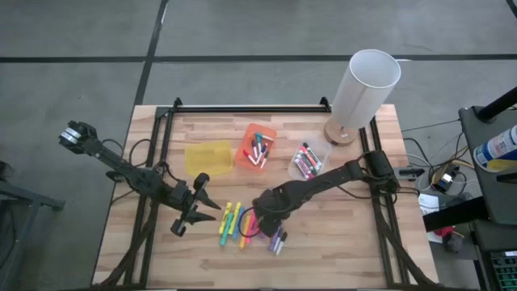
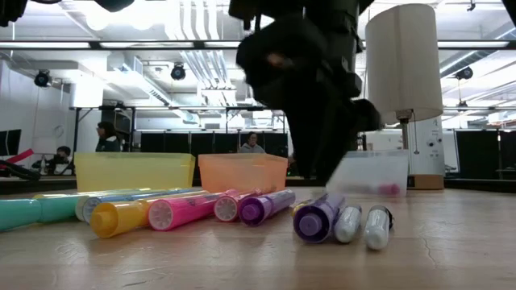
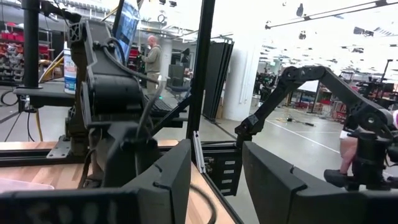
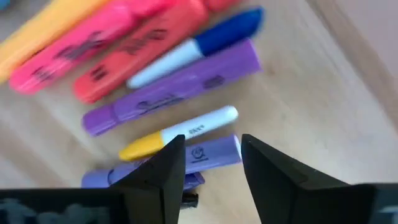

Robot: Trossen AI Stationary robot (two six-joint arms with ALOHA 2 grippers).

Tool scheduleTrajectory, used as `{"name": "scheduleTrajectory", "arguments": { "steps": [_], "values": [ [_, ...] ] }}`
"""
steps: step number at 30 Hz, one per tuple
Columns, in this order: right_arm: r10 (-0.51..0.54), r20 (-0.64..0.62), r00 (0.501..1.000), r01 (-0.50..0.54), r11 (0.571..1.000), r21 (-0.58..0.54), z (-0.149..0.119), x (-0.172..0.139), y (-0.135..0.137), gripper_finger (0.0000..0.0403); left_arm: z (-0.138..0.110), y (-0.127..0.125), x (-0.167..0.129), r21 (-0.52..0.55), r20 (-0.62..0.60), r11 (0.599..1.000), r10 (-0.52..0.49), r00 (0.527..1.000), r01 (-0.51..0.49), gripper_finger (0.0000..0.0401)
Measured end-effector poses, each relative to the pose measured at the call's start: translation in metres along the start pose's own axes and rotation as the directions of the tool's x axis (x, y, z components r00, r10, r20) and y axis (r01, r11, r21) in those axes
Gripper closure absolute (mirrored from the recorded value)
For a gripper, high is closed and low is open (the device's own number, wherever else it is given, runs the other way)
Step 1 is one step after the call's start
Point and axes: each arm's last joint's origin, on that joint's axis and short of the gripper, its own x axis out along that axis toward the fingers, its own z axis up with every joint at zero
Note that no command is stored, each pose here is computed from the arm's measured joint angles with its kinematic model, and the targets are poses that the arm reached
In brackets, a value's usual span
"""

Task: Pick & Place Markers
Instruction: Put the right violet highlighter pen into the yellow bin

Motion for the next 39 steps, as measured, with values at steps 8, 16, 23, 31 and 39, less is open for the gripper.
{"name": "scheduleTrajectory", "arguments": {
  "steps": [8, 16, 23, 31, 39],
  "values": [
    [0.067, -0.031, 0.997, -0.072, 0.779, -0.623, -0.011, -0.01, 0.014, 0.0259, 0.0, 0.0, 0.0, 0.0, -0.001, 1.0, 0.0, 1.0, 0.0, 0.0261],
    [0.05, -0.041, 0.998, -0.056, 0.355, -0.933, -0.027, -0.002, 0.023, 0.0277, 0.0, 0.0, 0.0, 0.0, -0.001, 1.0, -0.001, 1.0, 0.001, 0.0261],
    [0.0, 0.061, 0.998, 0.059, 0.262, -0.963, -0.025, -0.001, 0.023, 0.028, 0.0, 0.0, 0.0, 0.0, -0.001, 1.0, 0.0, 1.0, 0.0, 0.0261],
    [-0.018, 0.054, 0.998, 0.057, 0.15, -0.987, -0.028, 0.003, 0.019, 0.0274, 0.0, 0.0, 0.0, 0.0, -0.001, 1.0, 0.0, 1.0, 0.0, 0.0261],
    [-0.069, 0.063, 0.996, 0.068, 0.075, -0.995, -0.03, 0.012, 0.01, 0.0288, 0.0, 0.0, 0.0, 0.0, -0.001, 1.0, 0.0, 1.0, 0.0, 0.0261]
  ]
}}
